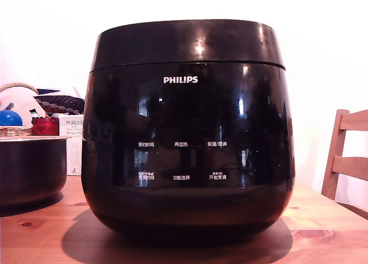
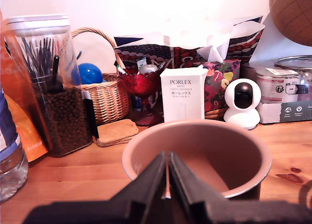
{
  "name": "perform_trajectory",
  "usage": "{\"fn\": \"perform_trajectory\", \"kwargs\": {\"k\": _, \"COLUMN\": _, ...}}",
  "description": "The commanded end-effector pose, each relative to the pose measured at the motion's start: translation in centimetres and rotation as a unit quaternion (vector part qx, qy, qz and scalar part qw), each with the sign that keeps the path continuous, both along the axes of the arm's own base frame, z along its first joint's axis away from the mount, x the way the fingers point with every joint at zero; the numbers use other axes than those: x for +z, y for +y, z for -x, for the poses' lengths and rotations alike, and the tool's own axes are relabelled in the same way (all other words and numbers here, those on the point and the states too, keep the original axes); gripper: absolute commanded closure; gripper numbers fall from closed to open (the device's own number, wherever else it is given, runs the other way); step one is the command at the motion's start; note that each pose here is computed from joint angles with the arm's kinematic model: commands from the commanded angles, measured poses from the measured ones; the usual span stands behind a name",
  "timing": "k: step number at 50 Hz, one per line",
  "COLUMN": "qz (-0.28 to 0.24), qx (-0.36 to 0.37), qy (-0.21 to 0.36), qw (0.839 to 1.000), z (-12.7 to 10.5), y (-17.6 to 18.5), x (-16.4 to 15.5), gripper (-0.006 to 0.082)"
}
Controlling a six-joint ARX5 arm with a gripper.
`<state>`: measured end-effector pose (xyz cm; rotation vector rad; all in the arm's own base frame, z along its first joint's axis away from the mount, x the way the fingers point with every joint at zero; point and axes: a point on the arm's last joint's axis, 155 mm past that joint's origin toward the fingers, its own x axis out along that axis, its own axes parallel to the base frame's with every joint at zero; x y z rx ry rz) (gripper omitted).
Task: Open the rice cooker by pressing the large metal button on the top of its lid with medium force
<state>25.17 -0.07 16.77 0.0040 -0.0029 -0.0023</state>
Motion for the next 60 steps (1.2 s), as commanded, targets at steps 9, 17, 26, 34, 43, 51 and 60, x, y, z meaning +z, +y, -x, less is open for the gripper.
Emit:
{"fn": "perform_trajectory", "kwargs": {"k": 9, "qz": -0.002, "qx": -0.033, "qy": -0.009, "qw": 0.999, "z": -0.1, "y": -1.3, "x": -0.5, "gripper": 0.0786}}
{"fn": "perform_trajectory", "kwargs": {"k": 17, "qz": -0.002, "qx": -0.04, "qy": -0.023, "qw": 0.999, "z": -0.1, "y": -1.6, "x": 0.2, "gripper": 0.0786}}
{"fn": "perform_trajectory", "kwargs": {"k": 26, "qz": -0.002, "qx": -0.115, "qy": -0.114, "qw": 0.987, "z": 1.1, "y": -4.3, "x": 5.0, "gripper": 0.0786}}
{"fn": "perform_trajectory", "kwargs": {"k": 34, "qz": 0.116, "qx": -0.203, "qy": -0.133, "qw": 0.963, "z": 2.8, "y": -6.8, "x": 8.4, "gripper": 0.0786}}
{"fn": "perform_trajectory", "kwargs": {"k": 43, "qz": 0.152, "qx": -0.339, "qy": -0.099, "qw": 0.923, "z": 6.0, "y": -11.2, "x": 10.2, "gripper": 0.0786}}
{"fn": "perform_trajectory", "kwargs": {"k": 51, "qz": 0.171, "qx": -0.423, "qy": -0.054, "qw": 0.888, "z": 8.0, "y": -14.0, "x": 10.7, "gripper": 0.0786}}
{"fn": "perform_trajectory", "kwargs": {"k": 60, "qz": 0.178, "qx": -0.47, "qy": 0.005, "qw": 0.865, "z": 8.0, "y": -16.1, "x": 9.3, "gripper": 0.0786}}
